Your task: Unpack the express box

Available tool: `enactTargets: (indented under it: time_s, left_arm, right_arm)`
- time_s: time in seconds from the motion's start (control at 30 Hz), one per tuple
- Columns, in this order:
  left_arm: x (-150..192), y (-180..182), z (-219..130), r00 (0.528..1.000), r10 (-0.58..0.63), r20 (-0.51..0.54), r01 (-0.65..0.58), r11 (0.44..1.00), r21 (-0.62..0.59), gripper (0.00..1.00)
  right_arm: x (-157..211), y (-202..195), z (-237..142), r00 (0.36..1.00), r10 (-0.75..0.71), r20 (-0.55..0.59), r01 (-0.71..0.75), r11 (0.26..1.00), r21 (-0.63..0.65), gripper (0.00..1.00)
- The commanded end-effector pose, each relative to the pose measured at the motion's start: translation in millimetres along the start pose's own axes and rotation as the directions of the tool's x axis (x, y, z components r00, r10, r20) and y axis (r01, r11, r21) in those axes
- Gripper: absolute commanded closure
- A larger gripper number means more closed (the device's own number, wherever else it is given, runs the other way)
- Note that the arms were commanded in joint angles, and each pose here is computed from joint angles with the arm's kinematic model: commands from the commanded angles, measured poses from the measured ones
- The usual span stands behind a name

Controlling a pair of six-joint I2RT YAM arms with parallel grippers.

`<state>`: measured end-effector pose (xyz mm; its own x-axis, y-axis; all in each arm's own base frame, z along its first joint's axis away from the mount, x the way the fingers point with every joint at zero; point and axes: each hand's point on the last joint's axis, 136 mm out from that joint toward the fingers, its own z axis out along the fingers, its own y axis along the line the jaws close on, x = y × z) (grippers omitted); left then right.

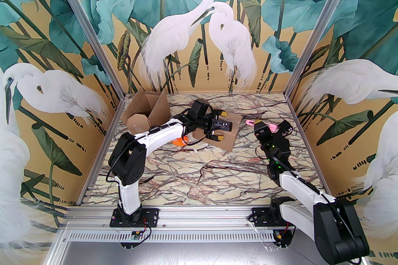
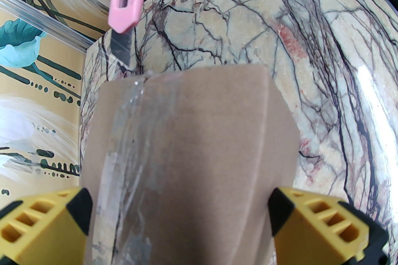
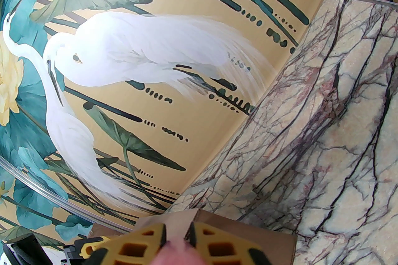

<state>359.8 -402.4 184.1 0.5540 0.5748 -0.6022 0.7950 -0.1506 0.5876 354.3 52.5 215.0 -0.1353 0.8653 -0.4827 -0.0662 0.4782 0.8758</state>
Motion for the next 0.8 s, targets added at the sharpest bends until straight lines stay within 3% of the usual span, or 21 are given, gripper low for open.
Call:
enactTargets:
  time_s: [0.0,0.77]
  left_arm:
    - [-4.7,-1.5,1.8,1.000,-0.009,0.020,0.009,1.000,0.010,0.01]
    - [0.8,-8.6,1.9,1.000,-0.026,0.001,0.026,0.999,0.019,0.01]
  right_arm:
    - [-0.3,-2.3,2.0,1.000,0.012,0.010,-0.012,1.000,-0.003,1.00]
    - [-3.0,7.3,11.5,0.999,0.045,0.016,-0.044,0.998,-0.046,1.00]
